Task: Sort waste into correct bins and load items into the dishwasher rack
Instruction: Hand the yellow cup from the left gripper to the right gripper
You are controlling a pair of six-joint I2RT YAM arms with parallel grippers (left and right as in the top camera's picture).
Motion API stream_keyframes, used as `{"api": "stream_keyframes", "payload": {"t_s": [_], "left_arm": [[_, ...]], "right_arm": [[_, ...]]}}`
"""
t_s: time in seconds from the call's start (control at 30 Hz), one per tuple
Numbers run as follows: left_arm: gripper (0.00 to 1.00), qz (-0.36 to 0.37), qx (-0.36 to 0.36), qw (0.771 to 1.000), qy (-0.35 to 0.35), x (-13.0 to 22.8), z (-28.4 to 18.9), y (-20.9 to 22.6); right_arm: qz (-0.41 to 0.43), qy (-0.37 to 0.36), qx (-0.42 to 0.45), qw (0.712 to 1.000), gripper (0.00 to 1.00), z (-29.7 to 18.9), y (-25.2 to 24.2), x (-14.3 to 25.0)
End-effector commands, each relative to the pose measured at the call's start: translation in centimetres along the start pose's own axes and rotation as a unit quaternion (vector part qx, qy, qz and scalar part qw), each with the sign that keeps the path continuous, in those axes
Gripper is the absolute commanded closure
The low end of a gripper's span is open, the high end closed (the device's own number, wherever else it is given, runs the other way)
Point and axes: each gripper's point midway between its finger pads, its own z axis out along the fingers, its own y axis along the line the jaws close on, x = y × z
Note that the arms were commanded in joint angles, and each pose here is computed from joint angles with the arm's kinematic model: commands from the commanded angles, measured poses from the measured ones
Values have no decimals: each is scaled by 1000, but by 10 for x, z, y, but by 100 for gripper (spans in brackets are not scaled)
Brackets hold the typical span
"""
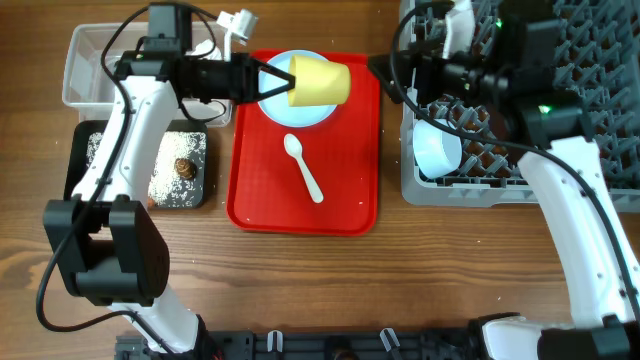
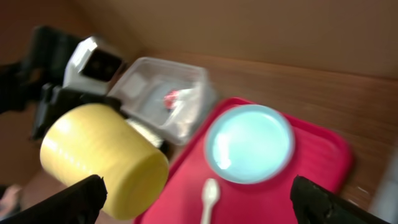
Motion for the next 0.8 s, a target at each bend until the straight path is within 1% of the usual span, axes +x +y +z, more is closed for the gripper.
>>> {"api": "stream_keyframes", "payload": {"t_s": [0.0,0.07,0.17,0.23,0.33,0.47,0.63,0.77], "left_arm": [[96,18,89,996,0,-2,-8,-41],[96,19,89,996,-1,-2,-8,-41],[96,30,89,996,-1,-4,-8,-41],[96,33,89,995,-2,-4,-8,-41],[96,35,89,995,-2,-5,-8,-41],[96,42,89,995,-3,-6,-8,-42],[96,45,89,995,-3,-6,-8,-42],[96,45,89,995,-3,-6,-8,-42]], "right_arm": [[-25,6,-171,985,4,12,41,-1],[-18,13,-205,979,5,18,43,3],[-5,31,-246,969,10,23,47,13],[-1,37,-259,965,12,24,49,16],[0,45,-273,961,18,28,56,20],[-12,48,-317,947,20,23,74,21],[-21,55,-331,942,21,26,86,26],[-27,62,-340,938,28,30,97,32]]}}
